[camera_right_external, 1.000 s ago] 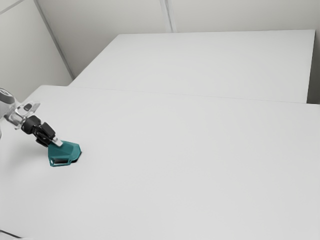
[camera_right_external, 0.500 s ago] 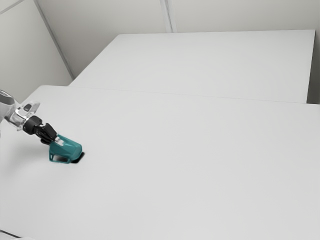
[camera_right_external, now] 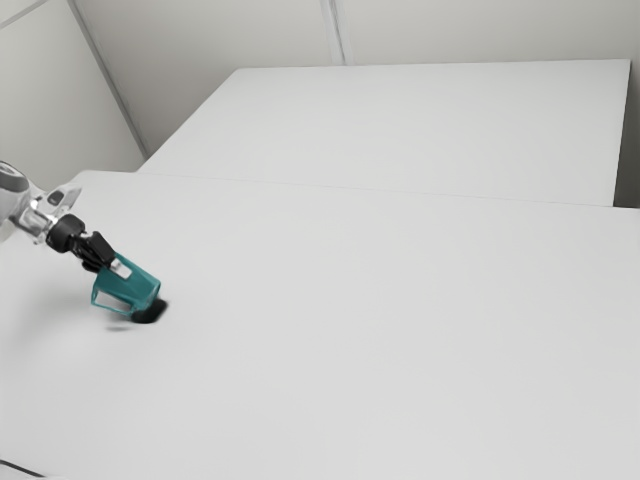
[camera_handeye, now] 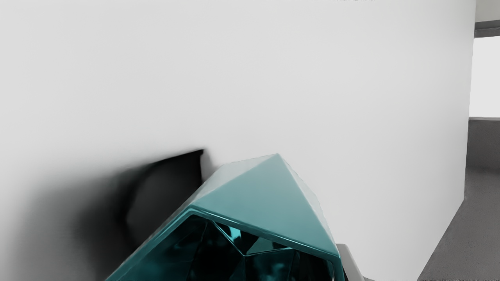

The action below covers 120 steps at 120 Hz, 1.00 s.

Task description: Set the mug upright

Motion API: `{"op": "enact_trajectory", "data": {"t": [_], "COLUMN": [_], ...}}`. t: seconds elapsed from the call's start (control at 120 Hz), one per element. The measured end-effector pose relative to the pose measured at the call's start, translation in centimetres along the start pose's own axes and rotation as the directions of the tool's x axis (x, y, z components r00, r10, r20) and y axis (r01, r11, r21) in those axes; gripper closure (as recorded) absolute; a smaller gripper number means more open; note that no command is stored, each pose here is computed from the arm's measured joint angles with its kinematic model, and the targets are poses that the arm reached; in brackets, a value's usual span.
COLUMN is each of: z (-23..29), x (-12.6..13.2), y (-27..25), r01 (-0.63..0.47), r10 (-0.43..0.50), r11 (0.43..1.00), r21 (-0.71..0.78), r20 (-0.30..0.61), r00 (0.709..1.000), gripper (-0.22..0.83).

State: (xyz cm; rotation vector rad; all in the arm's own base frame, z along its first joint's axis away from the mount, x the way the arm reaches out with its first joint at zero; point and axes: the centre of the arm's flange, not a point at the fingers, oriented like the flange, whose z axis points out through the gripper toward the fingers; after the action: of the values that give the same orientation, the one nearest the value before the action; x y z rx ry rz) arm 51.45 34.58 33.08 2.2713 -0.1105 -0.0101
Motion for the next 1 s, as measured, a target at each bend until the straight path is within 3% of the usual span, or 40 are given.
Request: {"op": "enact_trajectory", "data": {"t": [0.35, 0.475, 0.775, 1.0], "z": [4.1, 7.4, 13.7, 19.1], "x": [2.8, 5.4, 10.9, 14.0], "y": [9.0, 12.3, 19.3, 24.2], "r01": [-0.065, -0.133, -0.295, -0.432], "r10": [0.053, 0.101, 0.196, 0.272], "r11": [0.986, 0.956, 0.815, 0.652], "r21": [0.151, 0.261, 0.498, 0.623], "r20": [0.081, 0.134, 0.242, 0.339], "r00": [0.995, 0.986, 0.95, 0.9], "gripper": [0.78, 0.78, 0.78, 0.78]}}
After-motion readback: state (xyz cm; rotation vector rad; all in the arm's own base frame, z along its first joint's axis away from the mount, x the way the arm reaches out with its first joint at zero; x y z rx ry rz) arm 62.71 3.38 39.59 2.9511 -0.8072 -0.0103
